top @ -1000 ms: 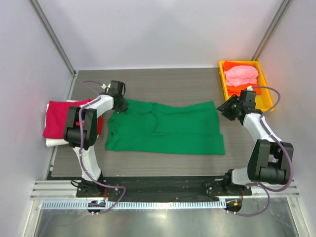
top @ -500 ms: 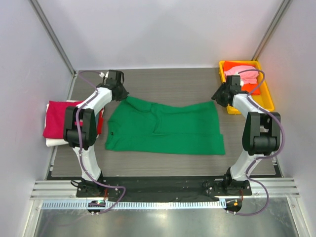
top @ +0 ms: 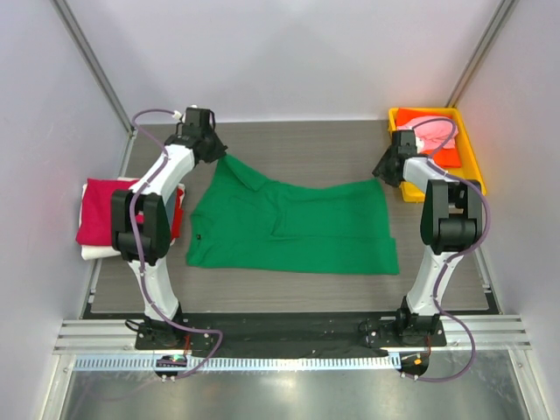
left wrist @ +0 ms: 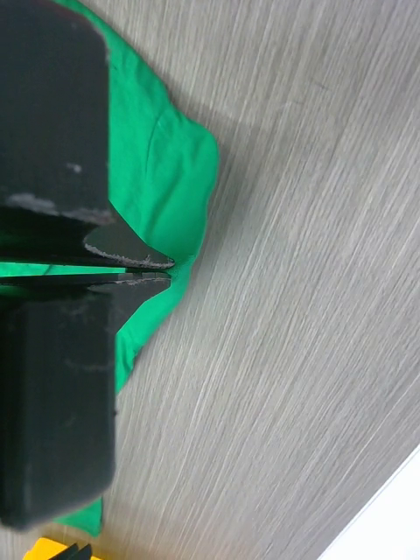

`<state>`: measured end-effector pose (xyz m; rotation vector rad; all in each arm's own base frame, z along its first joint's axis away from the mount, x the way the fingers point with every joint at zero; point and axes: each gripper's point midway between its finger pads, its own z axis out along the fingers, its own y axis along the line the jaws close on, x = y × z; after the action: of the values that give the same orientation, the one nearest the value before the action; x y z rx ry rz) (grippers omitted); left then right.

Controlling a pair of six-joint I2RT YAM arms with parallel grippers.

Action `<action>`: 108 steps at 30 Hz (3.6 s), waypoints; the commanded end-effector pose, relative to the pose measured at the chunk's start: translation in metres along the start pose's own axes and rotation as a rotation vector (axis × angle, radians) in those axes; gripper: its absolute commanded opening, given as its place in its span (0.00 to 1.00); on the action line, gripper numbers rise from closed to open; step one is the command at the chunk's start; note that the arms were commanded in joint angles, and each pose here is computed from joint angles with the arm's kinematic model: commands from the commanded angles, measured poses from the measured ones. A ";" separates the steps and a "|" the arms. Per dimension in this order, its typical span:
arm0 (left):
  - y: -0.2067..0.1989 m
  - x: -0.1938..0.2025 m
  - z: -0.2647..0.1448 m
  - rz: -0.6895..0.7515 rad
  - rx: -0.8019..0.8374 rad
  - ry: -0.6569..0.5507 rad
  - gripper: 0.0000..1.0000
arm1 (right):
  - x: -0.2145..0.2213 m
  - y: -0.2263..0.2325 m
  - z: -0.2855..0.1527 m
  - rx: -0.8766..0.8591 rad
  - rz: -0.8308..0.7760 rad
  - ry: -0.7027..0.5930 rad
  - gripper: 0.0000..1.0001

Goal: Fold and stack the t-shirts
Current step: Fold the tshirt

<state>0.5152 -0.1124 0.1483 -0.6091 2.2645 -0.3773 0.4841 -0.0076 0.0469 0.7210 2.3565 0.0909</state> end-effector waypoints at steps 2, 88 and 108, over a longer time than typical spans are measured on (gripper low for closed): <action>-0.014 -0.017 -0.009 -0.017 0.043 -0.021 0.00 | -0.015 0.009 0.002 0.002 -0.036 -0.046 0.47; -0.004 -0.002 -0.117 -0.009 0.128 -0.012 0.00 | -0.018 0.000 -0.117 -0.053 -0.044 -0.148 0.01; 0.029 0.061 -0.165 0.008 0.152 0.097 0.00 | 0.059 -0.074 -0.149 0.026 0.050 -0.137 0.01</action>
<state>0.3604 -0.1053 0.1963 -0.5570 2.3295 -0.5410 0.3229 -0.0135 0.0983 0.7462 2.2898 0.0536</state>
